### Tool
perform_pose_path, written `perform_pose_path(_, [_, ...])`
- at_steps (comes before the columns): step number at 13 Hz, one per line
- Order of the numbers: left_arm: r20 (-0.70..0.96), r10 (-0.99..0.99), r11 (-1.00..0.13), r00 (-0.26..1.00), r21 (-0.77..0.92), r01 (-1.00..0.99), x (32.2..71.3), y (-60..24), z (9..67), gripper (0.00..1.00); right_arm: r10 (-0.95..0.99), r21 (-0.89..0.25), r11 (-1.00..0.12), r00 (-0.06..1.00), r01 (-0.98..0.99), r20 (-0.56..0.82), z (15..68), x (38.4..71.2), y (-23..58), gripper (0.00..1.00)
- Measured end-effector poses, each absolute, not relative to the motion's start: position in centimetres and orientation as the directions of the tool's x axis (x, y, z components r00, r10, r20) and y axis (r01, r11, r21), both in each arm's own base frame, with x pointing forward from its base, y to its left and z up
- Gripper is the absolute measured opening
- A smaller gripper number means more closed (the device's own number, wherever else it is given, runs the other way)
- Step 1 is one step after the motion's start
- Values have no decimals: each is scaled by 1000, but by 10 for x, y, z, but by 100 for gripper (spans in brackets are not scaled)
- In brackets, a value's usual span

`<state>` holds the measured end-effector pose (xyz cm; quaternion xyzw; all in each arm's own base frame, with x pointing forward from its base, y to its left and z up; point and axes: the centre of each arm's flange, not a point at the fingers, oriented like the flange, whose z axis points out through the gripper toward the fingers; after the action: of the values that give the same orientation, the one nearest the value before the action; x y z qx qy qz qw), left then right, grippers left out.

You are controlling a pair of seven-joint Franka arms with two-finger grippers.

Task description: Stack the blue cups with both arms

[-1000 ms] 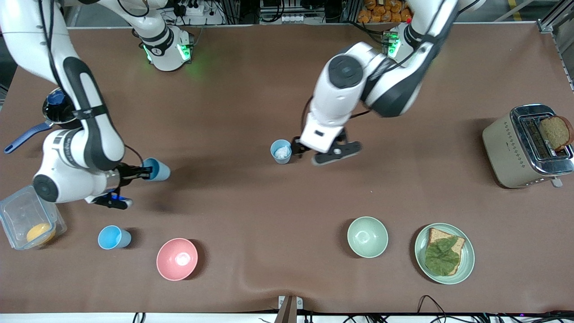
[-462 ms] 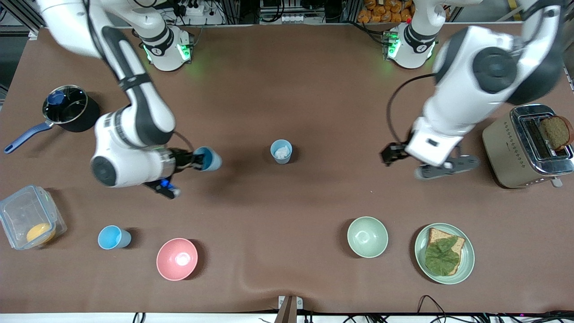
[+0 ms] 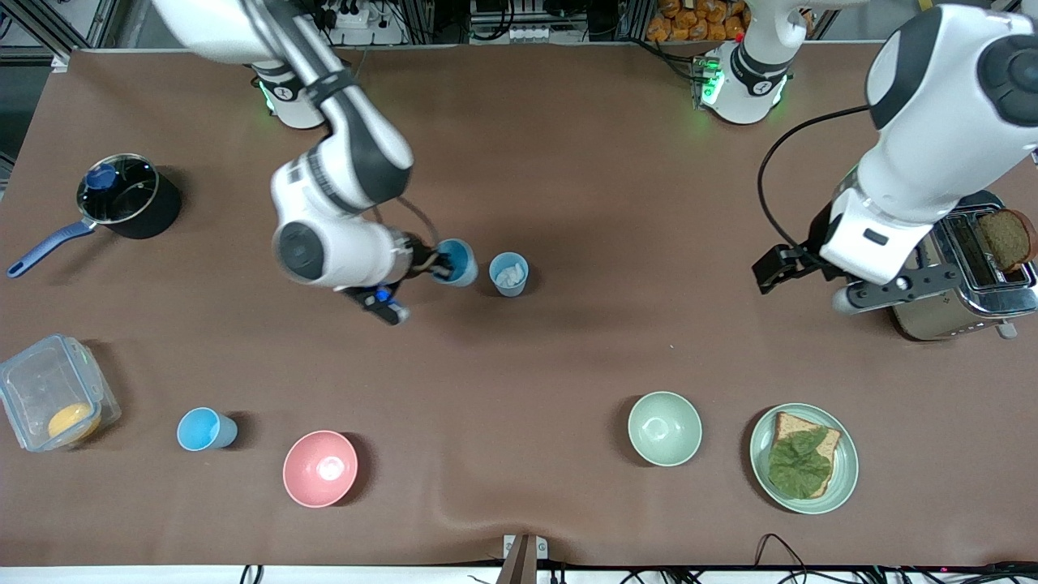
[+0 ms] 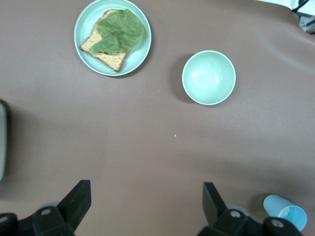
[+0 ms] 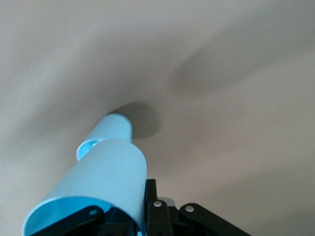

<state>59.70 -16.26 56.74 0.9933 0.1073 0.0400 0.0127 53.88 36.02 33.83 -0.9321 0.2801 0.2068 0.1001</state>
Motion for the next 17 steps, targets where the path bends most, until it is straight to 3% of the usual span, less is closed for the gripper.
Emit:
perform_pose_path(4, [81, 225, -974, 971, 23, 224, 580, -153, 595, 100, -508, -65, -810, 752, -583, -419, 335, 510, 408, 5])
perform_pose_path(12, [77, 213, -977, 974, -2, 214, 566, -102, 623, 100, -540, -59, -794, 747, -605, -387, 284, 514, 415, 5])
perform_pose_path(15, [73, 217, -976, 974, -4, 217, 567, -99, 621, 100, -562, -56, -778, 732, -626, -385, 286, 514, 419, 17])
perform_pose_path(17, [73, 209, -978, 975, -5, 210, 567, -98, 621, 100, -565, -65, -773, 732, -631, -381, 298, 522, 416, 39])
